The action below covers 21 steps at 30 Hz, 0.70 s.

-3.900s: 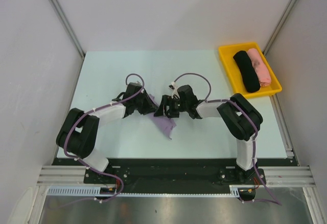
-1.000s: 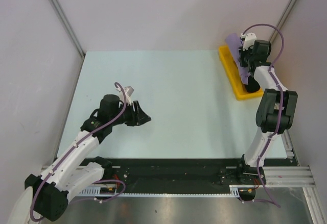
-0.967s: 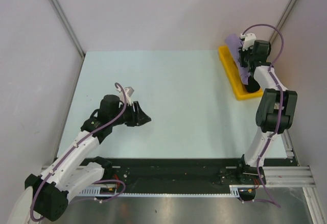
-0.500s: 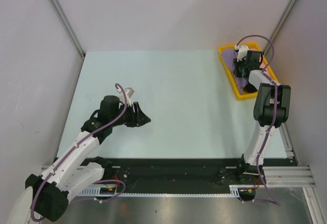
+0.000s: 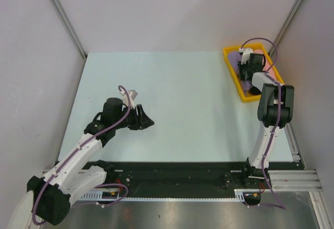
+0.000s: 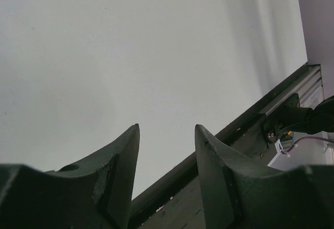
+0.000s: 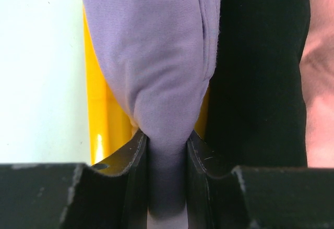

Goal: Roll the t-shirts
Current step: Place the T-shirt in the bin.

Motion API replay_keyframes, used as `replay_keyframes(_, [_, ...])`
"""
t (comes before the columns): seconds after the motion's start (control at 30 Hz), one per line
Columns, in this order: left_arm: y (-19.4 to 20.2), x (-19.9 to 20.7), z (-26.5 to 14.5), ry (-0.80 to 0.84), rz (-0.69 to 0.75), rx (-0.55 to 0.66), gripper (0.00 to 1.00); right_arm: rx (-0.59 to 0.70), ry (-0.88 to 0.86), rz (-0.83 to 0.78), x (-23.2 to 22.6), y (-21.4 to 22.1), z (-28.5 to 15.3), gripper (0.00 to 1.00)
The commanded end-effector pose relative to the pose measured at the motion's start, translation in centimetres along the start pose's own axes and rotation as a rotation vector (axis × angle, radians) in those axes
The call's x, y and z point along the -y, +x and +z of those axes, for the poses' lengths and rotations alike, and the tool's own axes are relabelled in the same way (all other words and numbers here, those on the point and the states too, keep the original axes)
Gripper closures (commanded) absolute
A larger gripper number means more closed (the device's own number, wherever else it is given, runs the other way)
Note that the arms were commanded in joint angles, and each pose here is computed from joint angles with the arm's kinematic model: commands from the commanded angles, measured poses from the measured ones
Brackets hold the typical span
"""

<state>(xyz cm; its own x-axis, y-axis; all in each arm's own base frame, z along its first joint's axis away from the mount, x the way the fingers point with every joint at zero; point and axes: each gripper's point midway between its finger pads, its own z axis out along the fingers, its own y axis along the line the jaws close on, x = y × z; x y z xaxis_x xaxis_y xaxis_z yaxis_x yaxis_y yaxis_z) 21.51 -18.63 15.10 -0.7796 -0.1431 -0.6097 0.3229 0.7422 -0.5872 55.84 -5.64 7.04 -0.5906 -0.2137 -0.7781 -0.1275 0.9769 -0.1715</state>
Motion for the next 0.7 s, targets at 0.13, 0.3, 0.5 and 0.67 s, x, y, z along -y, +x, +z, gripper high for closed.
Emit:
replay_keyframes(0.13, [-0.6, 0.5, 0.0, 0.039, 0.029, 0.024, 0.48, -0.126, 0.036, 0.082, 0.3, 1.6, 0.3, 1.00])
replay_keyframes(0.3, [-0.6, 0.5, -0.2, 0.041, 0.031, 0.031, 0.48, -0.196, 0.033, 0.125, -0.2, 2.2, 1.0, 1.00])
replay_keyframes(0.5, [-0.7, 0.4, -0.2, 0.042, 0.027, 0.035, 0.48, -0.232, 0.079, 0.142, 0.3, 3.0, 0.4, 0.90])
replay_keyframes(0.67, [-0.7, 0.4, -0.3, 0.048, 0.028, 0.039, 0.48, -0.201, 0.099, 0.161, 0.9, 1.7, -0.8, 0.62])
